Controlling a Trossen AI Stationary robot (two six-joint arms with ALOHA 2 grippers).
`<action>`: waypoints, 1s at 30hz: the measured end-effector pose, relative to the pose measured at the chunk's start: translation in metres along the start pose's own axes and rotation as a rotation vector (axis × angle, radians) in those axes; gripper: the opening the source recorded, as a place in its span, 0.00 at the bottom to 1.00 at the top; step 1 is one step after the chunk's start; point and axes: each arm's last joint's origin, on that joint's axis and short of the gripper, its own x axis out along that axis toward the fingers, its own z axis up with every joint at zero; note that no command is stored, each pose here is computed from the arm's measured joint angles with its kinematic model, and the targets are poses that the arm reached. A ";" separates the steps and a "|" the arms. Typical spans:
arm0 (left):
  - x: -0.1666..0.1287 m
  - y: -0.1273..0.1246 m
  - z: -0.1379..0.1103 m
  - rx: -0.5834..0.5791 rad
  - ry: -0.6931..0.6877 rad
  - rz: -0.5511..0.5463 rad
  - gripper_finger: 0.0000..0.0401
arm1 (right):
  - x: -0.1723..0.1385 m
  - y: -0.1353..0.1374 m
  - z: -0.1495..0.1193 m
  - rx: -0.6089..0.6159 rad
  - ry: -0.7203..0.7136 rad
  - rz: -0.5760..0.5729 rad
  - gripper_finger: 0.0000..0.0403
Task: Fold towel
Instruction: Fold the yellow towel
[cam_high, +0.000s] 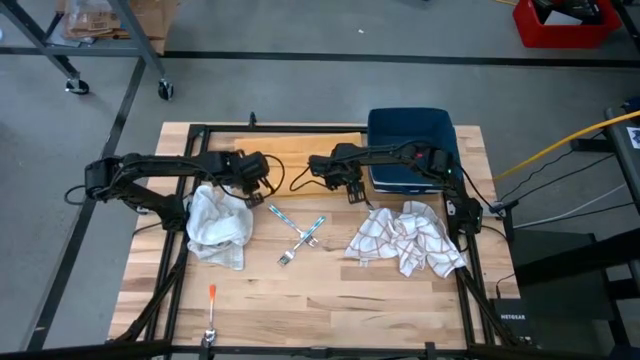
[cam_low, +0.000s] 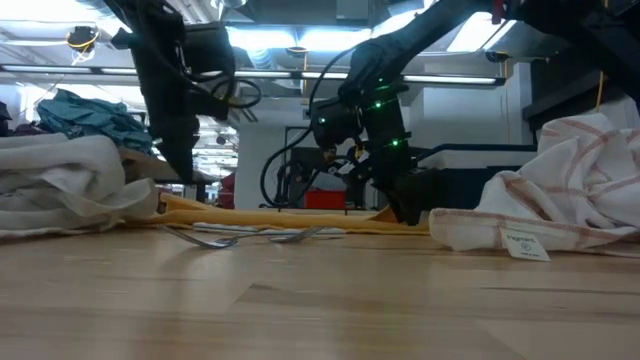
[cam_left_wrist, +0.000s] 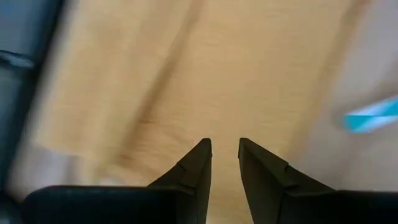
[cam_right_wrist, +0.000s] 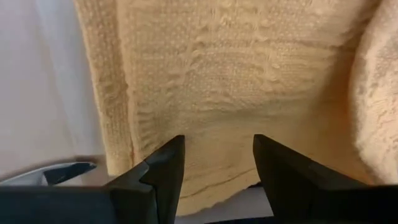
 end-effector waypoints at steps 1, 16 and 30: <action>0.000 0.001 0.000 0.024 -0.001 0.048 0.19 | 0.000 0.000 0.000 0.001 -0.003 0.003 0.48; 0.026 0.016 -0.005 0.187 -0.058 0.214 0.19 | -0.001 0.000 0.002 0.006 -0.035 0.034 0.48; 0.038 0.019 -0.020 0.298 0.001 0.211 0.19 | -0.002 0.000 0.004 0.012 -0.064 0.042 0.48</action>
